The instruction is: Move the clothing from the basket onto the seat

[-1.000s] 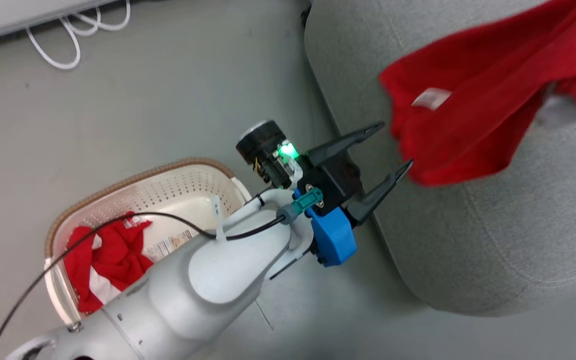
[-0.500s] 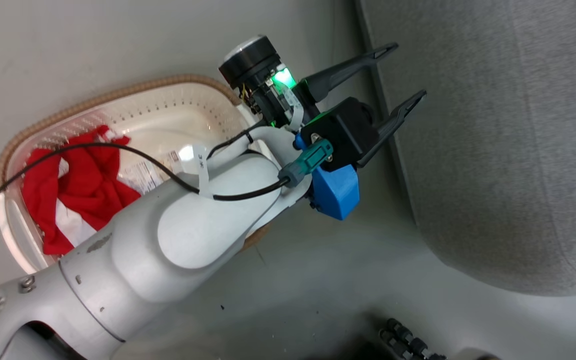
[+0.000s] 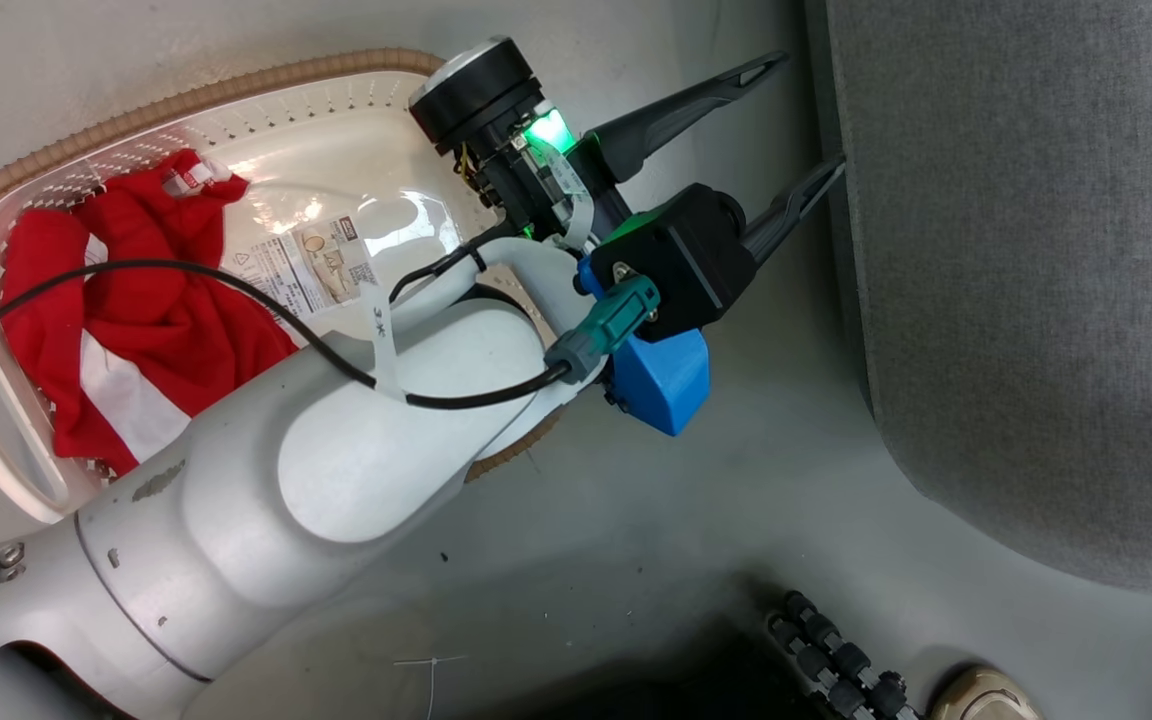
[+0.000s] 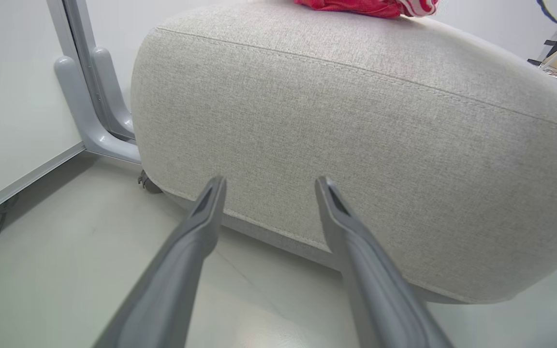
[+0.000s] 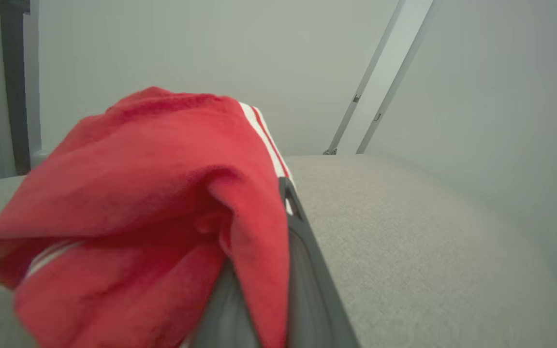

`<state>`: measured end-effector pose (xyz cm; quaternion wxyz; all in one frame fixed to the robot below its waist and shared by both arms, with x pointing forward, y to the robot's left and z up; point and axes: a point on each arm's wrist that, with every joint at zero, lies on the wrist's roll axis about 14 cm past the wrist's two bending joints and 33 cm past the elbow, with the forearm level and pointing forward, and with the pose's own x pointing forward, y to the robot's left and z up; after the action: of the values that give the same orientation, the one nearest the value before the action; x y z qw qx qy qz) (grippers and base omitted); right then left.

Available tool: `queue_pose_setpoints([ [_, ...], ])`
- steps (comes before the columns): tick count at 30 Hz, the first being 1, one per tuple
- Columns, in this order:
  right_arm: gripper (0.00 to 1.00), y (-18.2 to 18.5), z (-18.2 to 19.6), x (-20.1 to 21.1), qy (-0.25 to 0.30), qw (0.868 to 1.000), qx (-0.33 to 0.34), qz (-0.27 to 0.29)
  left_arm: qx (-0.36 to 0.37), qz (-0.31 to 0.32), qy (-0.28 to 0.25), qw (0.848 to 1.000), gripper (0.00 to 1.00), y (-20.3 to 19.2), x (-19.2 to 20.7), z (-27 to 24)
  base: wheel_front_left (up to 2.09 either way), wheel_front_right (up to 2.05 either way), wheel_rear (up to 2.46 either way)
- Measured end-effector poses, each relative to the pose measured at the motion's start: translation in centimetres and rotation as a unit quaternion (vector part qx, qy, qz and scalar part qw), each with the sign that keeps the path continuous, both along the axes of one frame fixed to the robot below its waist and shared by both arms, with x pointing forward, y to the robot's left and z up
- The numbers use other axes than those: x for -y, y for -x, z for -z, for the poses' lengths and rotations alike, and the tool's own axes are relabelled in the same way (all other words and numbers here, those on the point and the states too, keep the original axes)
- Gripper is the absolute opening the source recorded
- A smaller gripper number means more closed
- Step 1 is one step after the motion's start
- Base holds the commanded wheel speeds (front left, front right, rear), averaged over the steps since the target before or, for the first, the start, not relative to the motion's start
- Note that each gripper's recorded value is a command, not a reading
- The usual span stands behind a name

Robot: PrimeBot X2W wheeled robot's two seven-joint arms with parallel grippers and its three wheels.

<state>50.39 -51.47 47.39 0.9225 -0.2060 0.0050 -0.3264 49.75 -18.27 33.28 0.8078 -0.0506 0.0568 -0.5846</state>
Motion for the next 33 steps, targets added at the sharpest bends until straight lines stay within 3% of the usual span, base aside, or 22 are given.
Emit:
queue_pose_setpoints([
  [8,0.0,2.1,6.3,-0.3,-0.068,0.996,-0.06,0.024,0.004,-0.003,-0.004,1.0,1.0,-0.1,-0.4,-0.2,0.0,0.0,0.0],
  [9,0.4,2.1,6.4,-0.4,-0.07,0.995,-0.062,0.023,0.005,-0.004,-0.004,1.0,1.0,-0.1,-0.4,-0.3,0.0,0.0,0.0],
  [10,1.0,2.1,6.3,-0.5,-0.069,0.996,-0.061,0.021,0.006,-0.004,-0.004,1.0,1.0,-0.1,-0.4,-0.4,0.0,0.0,0.0],
  [23,1.0,4.1,2.4,-3.3,-0.049,0.998,-0.041,-0.027,0.028,-0.038,0.017,0.999,1.0,-0.5,-1.3,-4.4,0.0,0.0,0.0],
  [33,1.0,3.2,-2.9,-10.7,-0.034,0.988,0.002,-0.152,0.037,-0.145,0.032,0.988,1.0,-2.4,-5.1,-9.8,0.0,0.0,0.0],
])
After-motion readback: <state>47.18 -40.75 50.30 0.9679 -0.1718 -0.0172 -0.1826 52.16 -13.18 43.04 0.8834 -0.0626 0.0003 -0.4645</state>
